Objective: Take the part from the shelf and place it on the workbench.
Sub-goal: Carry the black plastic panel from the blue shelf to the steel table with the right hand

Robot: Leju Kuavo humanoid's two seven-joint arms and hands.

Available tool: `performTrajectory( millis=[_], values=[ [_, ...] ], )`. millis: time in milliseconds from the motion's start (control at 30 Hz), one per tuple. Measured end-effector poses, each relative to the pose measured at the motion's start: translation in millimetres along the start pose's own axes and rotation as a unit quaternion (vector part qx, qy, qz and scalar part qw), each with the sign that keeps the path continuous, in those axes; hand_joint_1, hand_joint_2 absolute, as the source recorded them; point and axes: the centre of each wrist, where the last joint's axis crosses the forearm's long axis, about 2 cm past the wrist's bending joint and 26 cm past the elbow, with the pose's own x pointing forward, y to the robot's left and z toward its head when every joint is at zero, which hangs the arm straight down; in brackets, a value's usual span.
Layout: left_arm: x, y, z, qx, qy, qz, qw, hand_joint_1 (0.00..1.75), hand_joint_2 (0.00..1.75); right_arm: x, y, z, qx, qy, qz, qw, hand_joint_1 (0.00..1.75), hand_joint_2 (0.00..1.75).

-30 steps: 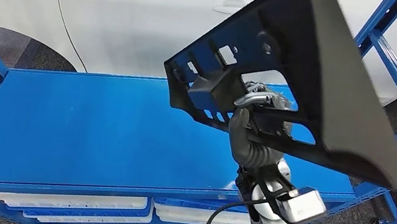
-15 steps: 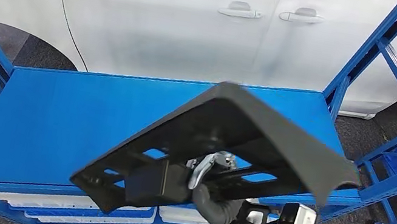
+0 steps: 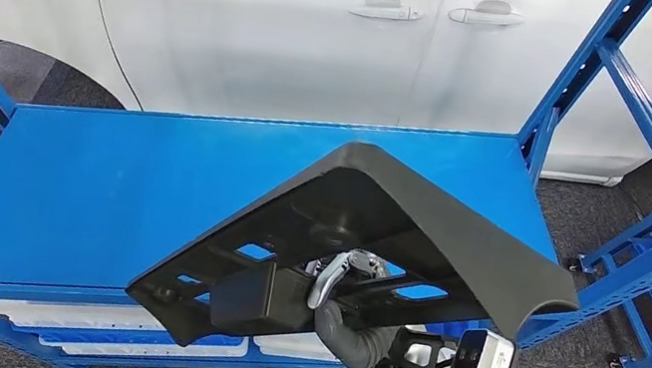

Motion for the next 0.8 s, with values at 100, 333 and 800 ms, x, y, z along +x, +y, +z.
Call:
performTrajectory(
  millis=[100, 333, 800],
  values=[
    [1, 0, -1, 0.001, -0.002, -0.001, 1.000, 0.00, 0.00, 2, 1, 2, -0.017, -0.001, 0.018, 1.000, 1.75, 1.75],
    [1, -1, -1, 0.002, -0.004, -0.003, 1.000, 0.00, 0.00, 9, 5, 3, -0.030, -0.011, 0.038, 0.999, 1.75, 1.75],
    [1, 0, -1, 0.001, 0.002, -0.013, 1.000, 0.00, 0.00, 21, 3, 0, -0.004, -0.038, 0.002, 0.999, 1.75, 1.75]
  ],
)
